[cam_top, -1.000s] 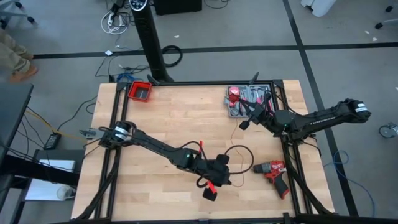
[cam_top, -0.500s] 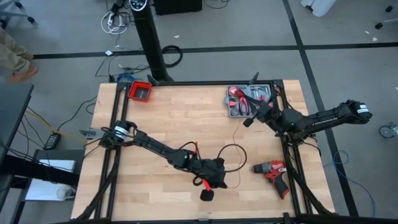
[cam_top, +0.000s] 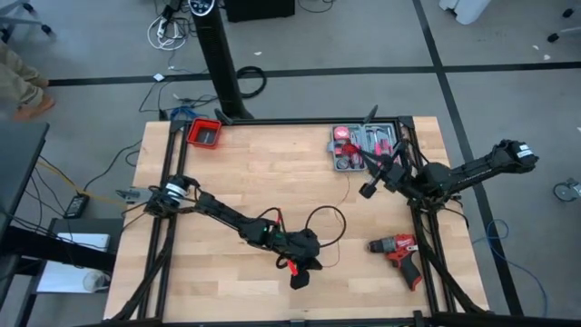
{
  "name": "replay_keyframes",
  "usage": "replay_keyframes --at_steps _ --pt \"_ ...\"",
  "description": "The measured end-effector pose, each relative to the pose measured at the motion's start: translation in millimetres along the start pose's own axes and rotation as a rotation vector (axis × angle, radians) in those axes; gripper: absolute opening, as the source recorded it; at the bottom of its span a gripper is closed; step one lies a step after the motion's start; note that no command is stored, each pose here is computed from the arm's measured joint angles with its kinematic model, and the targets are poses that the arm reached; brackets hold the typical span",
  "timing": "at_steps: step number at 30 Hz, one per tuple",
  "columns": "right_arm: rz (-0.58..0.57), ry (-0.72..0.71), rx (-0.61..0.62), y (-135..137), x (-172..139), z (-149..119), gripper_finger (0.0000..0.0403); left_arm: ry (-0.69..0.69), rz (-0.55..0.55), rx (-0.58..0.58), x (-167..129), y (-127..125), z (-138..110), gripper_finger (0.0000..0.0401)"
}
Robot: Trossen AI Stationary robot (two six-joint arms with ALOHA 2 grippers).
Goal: Coil cords
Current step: Uncoil the red wire from the black spool
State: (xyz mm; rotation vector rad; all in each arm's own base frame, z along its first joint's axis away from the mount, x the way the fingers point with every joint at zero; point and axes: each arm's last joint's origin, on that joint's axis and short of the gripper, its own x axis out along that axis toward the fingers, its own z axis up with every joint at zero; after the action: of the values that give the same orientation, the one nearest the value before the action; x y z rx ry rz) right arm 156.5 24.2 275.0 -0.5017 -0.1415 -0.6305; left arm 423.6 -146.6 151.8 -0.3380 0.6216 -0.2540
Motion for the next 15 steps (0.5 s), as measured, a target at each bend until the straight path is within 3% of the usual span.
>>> replay_keyframes --at_steps 15 --pt "0.048 -0.007 0.000 7 -17 11 0.0000 0.095 0.407 0.032 -86 9 29 0.0001"
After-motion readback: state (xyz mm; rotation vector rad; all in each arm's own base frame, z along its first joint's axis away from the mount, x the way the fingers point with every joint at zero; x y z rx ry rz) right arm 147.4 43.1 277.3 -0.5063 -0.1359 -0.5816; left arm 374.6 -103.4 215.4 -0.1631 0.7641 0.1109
